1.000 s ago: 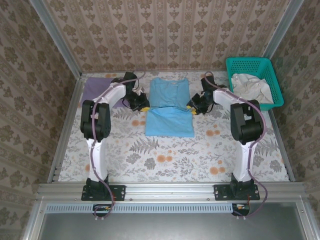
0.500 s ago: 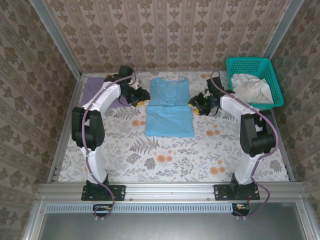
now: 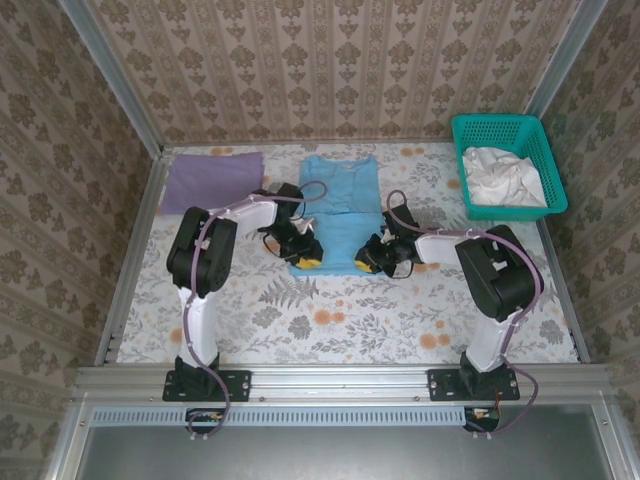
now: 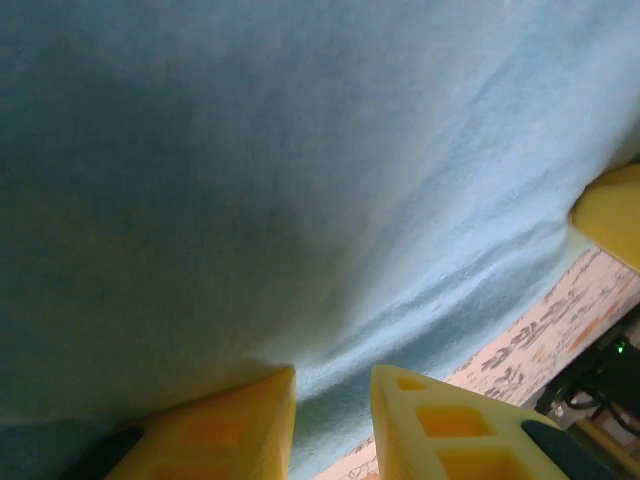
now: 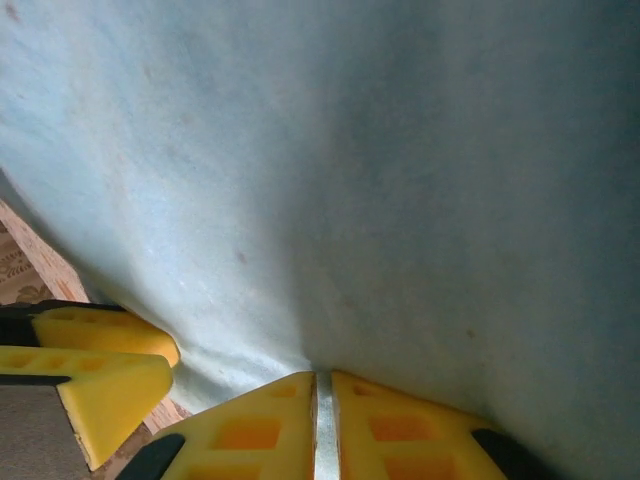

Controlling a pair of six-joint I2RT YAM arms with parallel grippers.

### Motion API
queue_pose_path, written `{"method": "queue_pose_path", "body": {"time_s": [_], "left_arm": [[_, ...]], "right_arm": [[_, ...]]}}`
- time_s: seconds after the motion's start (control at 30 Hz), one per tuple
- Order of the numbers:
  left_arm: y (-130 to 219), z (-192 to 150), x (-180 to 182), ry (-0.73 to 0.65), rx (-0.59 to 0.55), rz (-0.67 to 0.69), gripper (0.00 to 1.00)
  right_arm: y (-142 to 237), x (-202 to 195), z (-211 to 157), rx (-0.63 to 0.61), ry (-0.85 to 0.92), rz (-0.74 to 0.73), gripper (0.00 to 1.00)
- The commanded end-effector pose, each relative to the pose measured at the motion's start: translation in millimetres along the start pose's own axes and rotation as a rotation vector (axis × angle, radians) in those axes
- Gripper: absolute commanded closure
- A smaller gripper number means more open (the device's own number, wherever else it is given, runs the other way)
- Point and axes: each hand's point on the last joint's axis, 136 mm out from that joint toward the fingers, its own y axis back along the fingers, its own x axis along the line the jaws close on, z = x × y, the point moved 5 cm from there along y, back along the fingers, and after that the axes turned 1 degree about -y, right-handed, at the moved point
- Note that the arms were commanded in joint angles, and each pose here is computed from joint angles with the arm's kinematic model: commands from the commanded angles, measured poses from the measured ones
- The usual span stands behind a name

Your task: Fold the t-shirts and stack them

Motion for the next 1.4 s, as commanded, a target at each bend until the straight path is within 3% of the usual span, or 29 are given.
{"method": "queue_pose_path", "body": {"time_s": [0.0, 0.23, 0.47, 0.67, 0.83, 0.97, 1.1, 1.37], "left_arm": [[-3.5, -23.1, 25.0, -0.034, 0.03, 0.134, 0.71], [-10.4, -73.8, 36.1, -0.039, 0.097, 0.199, 0.7], [6.5, -107.8, 23.3, -0.001, 0.102, 0.174, 0.61], [62.7, -72.1, -8.6, 0.011, -0.062, 0.087, 0.51], [76.7, -26.8, -27.0, 0.01, -0.151, 0.015, 0.57], [63.3, 5.0, -39.9, -0.007, -0.168, -0.022, 0.69], [41.9, 22.4, -37.6, -0.012, -0.137, -0.018, 0.72], [18.4, 41.4, 32.3, 0.081, -0.131, 0.113, 0.75]], "right_arm": [[-1.9, -42.2, -16.4, 0.015, -0.009, -0.148, 0.84], [14.1, -83.2, -51.5, 0.062, 0.021, -0.242, 0.86], [42.9, -96.8, -87.9, 0.071, 0.033, -0.215, 0.81], [74.6, -44.2, -74.4, -0.037, 0.07, -0.031, 0.69], [85.5, -16.8, -32.4, -0.163, 0.006, 0.011, 0.63], [69.9, -7.4, 1.5, -0.15, -0.008, -0.038, 0.75], [49.8, 4.1, 22.6, -0.115, 0.016, -0.055, 0.81], [27.6, -40.7, 46.5, -0.112, -0.081, -0.188, 0.87]]}}
